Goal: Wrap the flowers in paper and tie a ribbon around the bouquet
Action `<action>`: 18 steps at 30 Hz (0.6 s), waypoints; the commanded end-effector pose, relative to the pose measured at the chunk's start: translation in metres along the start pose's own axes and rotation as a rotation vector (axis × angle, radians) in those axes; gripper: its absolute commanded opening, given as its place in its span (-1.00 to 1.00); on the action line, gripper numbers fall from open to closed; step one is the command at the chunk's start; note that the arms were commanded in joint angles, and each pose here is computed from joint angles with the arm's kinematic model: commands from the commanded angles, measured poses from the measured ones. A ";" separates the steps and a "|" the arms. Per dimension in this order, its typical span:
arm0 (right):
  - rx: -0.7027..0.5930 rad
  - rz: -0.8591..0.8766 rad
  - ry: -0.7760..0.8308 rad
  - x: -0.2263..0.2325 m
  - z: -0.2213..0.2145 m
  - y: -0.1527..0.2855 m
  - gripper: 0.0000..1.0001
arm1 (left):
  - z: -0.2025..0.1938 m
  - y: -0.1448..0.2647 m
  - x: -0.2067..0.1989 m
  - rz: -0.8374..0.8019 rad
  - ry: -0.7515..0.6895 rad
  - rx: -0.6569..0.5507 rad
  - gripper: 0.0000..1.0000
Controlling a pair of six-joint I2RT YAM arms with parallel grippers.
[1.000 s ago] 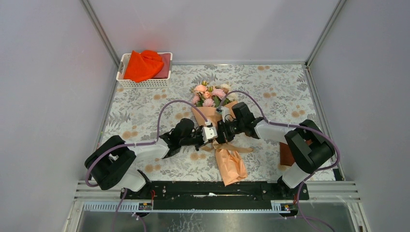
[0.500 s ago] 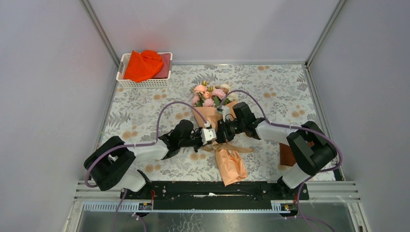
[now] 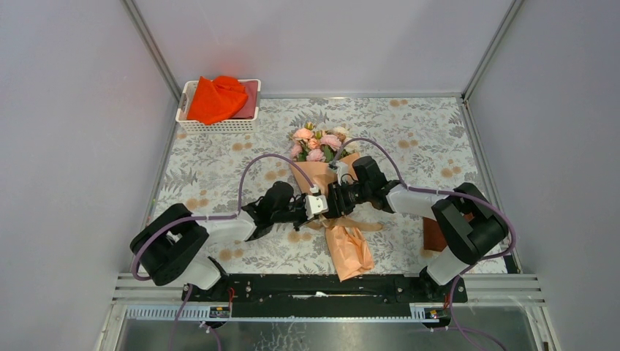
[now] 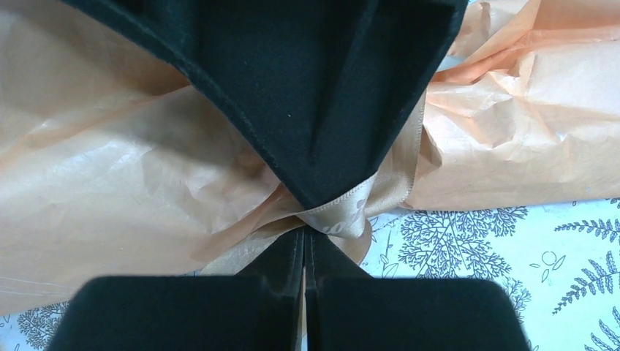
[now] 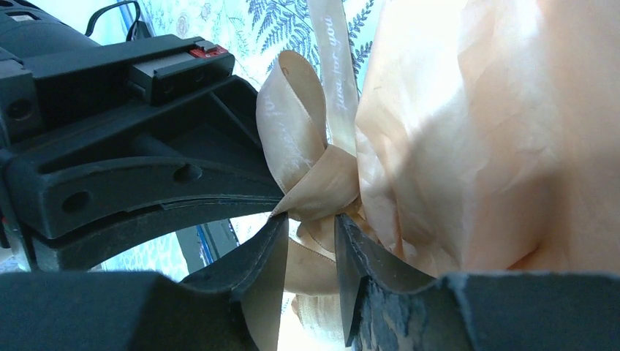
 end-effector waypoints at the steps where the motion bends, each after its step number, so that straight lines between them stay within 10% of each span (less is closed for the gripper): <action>1: -0.018 0.027 0.006 0.000 0.001 -0.002 -0.26 | 0.023 -0.006 0.006 0.018 -0.042 -0.095 -1.00; 9: -0.048 0.032 0.006 0.000 0.007 -0.005 -0.30 | 0.039 -0.010 0.005 -0.001 0.006 -0.163 -1.00; 18: -0.080 -0.049 0.045 0.002 0.013 0.006 -0.91 | 0.032 -0.007 0.003 0.004 0.010 -0.135 -1.00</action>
Point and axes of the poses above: each gripper's point midway between its finger pads, its own y axis back along the fingers, its own x axis along the line the jaws close on, z = x × y, the point moved 8 cm from there along y, back along the fingers, and after that the axes turned 12 degrees about y, right-handed, at the moved point
